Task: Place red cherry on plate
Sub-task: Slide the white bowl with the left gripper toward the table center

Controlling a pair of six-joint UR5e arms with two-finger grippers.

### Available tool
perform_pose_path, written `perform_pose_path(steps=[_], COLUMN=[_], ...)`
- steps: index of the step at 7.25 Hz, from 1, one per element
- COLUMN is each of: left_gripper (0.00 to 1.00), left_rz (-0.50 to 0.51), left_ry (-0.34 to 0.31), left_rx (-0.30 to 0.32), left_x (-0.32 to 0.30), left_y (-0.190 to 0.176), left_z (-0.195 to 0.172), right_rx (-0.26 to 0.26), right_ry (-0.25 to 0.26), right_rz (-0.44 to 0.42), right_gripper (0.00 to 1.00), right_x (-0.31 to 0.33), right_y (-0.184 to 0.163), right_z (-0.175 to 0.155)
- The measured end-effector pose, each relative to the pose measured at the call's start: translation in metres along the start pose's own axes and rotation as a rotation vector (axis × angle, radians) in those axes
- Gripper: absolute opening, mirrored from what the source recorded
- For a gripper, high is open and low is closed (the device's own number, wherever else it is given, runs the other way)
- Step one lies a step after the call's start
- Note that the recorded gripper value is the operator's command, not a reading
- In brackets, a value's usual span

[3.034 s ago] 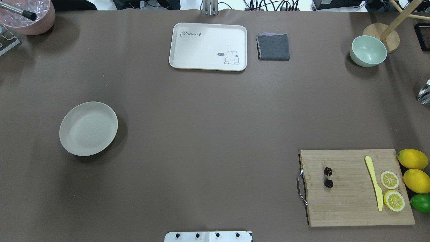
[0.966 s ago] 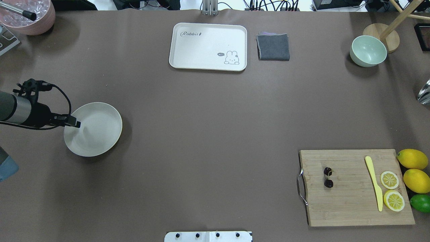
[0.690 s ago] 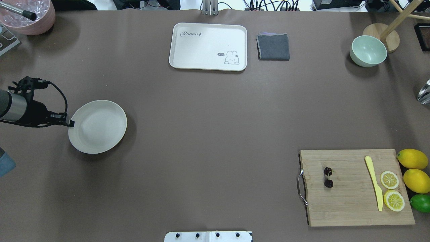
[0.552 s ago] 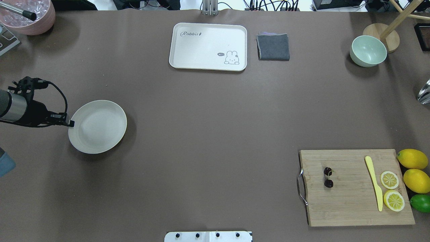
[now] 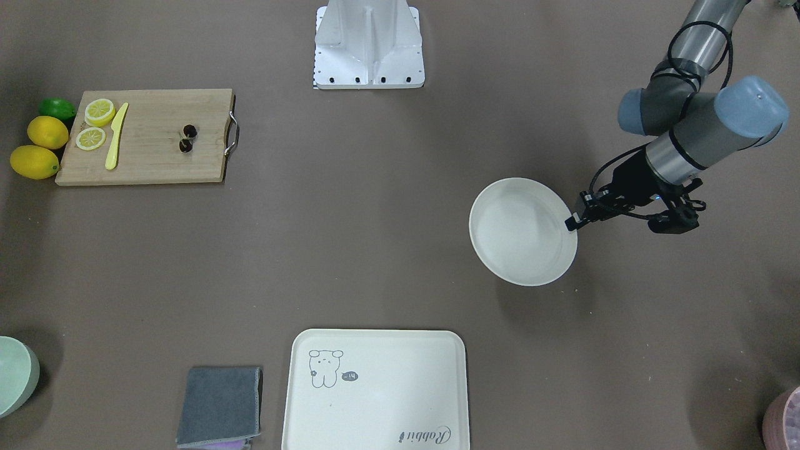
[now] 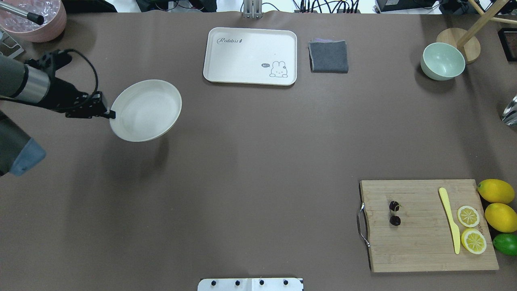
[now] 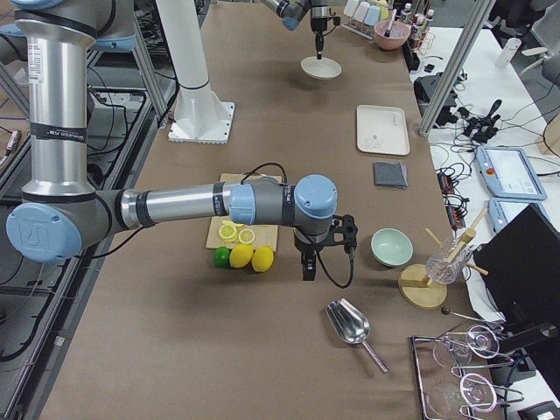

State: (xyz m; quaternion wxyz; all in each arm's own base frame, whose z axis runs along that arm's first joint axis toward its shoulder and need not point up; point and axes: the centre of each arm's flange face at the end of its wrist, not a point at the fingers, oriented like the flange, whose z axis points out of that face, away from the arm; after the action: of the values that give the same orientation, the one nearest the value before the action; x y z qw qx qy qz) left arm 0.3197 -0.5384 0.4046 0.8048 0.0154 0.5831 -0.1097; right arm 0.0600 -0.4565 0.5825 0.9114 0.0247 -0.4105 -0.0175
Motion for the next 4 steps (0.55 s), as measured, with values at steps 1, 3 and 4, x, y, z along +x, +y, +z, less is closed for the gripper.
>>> perform_pose_path(steps=[1, 3, 4], left_gripper=[0.0, 0.0, 0.0], left_rz=[-0.019, -0.034, -0.033], left_ry=[-0.003, -0.03, -0.045], left_rx=[0.032, 0.08, 0.101], left_x=[0.047, 0.132, 0.16], left_y=[0.014, 0.059, 0.087], left_z=[0.031, 0.076, 0.094], right_rx=[0.006, 0.025, 0.026], right_ry=[-0.001, -0.001, -0.002], right_rz=[-0.01, -0.032, -0.036], right_gripper=[1.0, 1.0, 1.0], right_x=[0.0, -0.002, -0.003], right_y=[0.001, 0.002, 0.001], right_z=[0.0, 0.0, 0.001])
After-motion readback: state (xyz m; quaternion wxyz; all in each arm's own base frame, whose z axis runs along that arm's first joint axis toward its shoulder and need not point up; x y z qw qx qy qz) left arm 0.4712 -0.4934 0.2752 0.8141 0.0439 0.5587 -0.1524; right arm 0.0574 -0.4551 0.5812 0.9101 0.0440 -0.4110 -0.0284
